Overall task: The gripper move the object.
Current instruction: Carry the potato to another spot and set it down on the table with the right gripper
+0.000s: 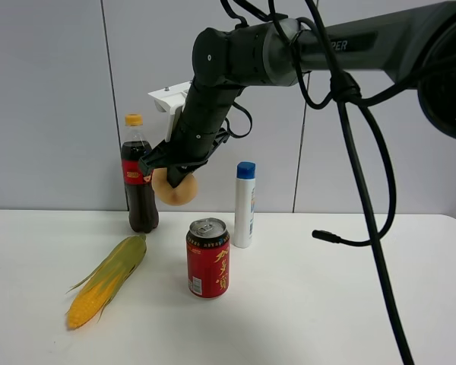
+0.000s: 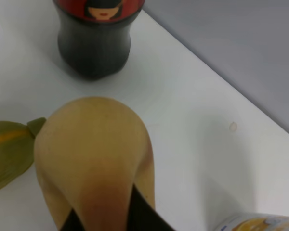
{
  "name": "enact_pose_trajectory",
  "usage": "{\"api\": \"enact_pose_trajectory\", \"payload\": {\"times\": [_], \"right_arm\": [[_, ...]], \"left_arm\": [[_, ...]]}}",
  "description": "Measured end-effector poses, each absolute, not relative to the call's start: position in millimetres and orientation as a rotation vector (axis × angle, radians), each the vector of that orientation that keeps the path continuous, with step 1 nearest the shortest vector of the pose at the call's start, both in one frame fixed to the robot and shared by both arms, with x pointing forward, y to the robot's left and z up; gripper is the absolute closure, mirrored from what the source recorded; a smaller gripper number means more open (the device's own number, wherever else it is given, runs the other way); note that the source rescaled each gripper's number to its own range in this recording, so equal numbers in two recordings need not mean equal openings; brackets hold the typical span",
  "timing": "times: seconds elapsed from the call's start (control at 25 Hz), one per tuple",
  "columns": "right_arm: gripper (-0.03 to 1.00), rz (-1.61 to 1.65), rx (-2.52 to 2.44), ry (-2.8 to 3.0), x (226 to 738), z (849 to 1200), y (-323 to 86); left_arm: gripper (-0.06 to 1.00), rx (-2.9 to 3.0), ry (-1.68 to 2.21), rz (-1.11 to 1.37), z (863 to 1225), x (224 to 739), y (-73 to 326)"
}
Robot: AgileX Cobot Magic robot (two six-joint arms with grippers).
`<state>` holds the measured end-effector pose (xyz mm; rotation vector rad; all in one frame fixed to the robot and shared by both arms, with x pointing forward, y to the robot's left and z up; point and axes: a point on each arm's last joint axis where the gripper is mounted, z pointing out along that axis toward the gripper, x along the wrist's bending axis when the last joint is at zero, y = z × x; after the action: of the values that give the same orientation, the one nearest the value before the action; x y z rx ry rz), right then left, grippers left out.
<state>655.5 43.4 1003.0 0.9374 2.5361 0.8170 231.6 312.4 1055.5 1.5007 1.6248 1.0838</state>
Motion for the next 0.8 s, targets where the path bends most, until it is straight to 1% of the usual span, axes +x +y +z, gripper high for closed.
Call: {"api": "enact_pose_trajectory", "payload": {"times": [0.2, 0.4, 0.64, 0.8], "right_arm": [[0.96, 0.797, 0.94, 2.545, 656.6, 996.2, 44.0], [0.96, 0.751, 0.978, 2.558, 659.7, 976.6, 45.1], [0.96, 0.744, 1.016, 2.56, 660.4, 969.9, 45.6], [0.96, 0.692, 1.027, 2.544, 664.3, 956.4, 44.3]], "left_arm": [[-0.06, 1.501, 1.625, 1.084, 1055.5, 231.6, 312.4], [-0.06, 1.501, 1.625, 1.084, 1055.5, 231.6, 312.4], [-0.06, 1.501, 1.625, 1.084, 1055.5, 231.6, 312.4], [-0.06, 1.501, 1.625, 1.084, 1055.5, 231.6, 312.4]]}}
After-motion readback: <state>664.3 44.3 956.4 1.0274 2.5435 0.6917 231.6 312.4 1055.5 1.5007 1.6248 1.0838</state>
